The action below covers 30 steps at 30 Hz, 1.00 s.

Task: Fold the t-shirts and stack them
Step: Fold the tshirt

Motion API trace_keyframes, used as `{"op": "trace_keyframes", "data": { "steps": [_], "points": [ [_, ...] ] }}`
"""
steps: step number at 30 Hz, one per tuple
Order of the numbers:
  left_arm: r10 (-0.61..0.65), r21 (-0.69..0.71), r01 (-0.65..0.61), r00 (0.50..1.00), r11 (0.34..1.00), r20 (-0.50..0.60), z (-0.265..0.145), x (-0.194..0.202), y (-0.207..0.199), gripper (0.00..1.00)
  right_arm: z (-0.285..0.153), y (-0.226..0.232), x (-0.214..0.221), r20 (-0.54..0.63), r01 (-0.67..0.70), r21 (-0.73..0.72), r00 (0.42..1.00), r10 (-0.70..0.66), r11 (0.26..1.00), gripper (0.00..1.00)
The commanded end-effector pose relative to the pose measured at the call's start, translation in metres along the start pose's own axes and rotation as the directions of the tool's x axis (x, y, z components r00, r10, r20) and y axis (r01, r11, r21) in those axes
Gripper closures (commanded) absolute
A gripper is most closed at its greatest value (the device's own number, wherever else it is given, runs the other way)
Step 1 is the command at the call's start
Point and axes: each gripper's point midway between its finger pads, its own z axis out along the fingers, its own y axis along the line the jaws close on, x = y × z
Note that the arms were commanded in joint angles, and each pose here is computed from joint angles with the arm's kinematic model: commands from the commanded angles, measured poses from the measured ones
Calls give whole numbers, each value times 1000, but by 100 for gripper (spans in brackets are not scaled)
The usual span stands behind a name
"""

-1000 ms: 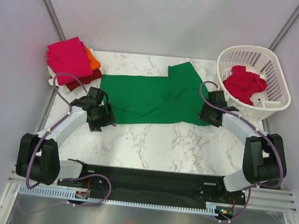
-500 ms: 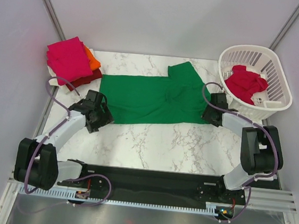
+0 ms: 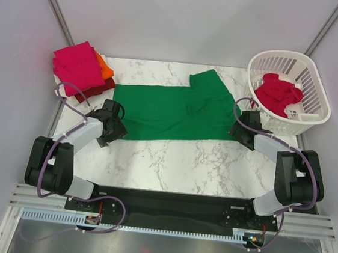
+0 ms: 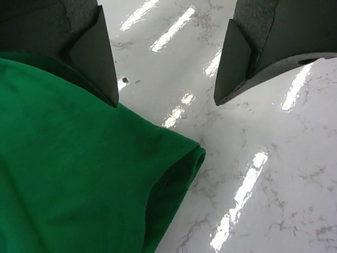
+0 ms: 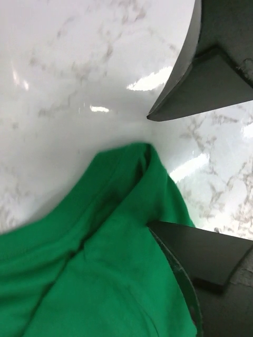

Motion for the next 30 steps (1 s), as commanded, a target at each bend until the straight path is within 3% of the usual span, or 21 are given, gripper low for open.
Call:
{"op": "trace_keyframes", "data": {
  "steps": [1,5,11,16,19,20,21,22,25,27,28,30],
  "points": [
    [-57,-19,61,989,998,138,-1,-38,-8,20,-5,-39,8,3,-31,148,1000,31,988,14],
    [-57,-50,65,986,997,155,5,-46,-7,20,-10,-38,8,10,-36,130,999,35,991,13],
    [-53,-83,65,987,994,150,22,-45,-8,28,3,-31,27,-55,-35,86,998,40,996,14],
    [-41,-115,55,992,992,119,36,-38,-6,32,8,-24,26,-59,-37,58,997,41,998,22],
    [-41,-124,55,993,991,109,41,-37,-6,44,11,-21,25,-60,-37,48,997,40,998,39],
    [-41,-122,55,993,991,114,41,-38,-7,50,11,-20,26,-64,-36,45,997,39,998,50],
    [-43,-122,58,992,991,119,41,-40,-7,55,13,-21,26,-66,-37,46,997,40,998,55],
    [-44,-121,59,991,991,123,41,-41,-7,66,12,-21,28,-66,-37,45,997,40,998,59],
    [-33,-109,46,992,993,121,42,-44,-13,84,14,-19,25,-56,-39,36,998,41,999,73],
    [-32,-111,45,992,993,119,43,-45,-12,98,13,-14,25,-59,-34,14,998,35,999,88],
    [-33,-109,46,992,993,119,43,-45,-12,98,13,-12,24,-61,-32,2,998,33,999,96],
    [-38,-101,51,991,994,129,37,-47,-11,98,9,-8,22,-61,-29,-21,998,27,999,100]
  ]
}}
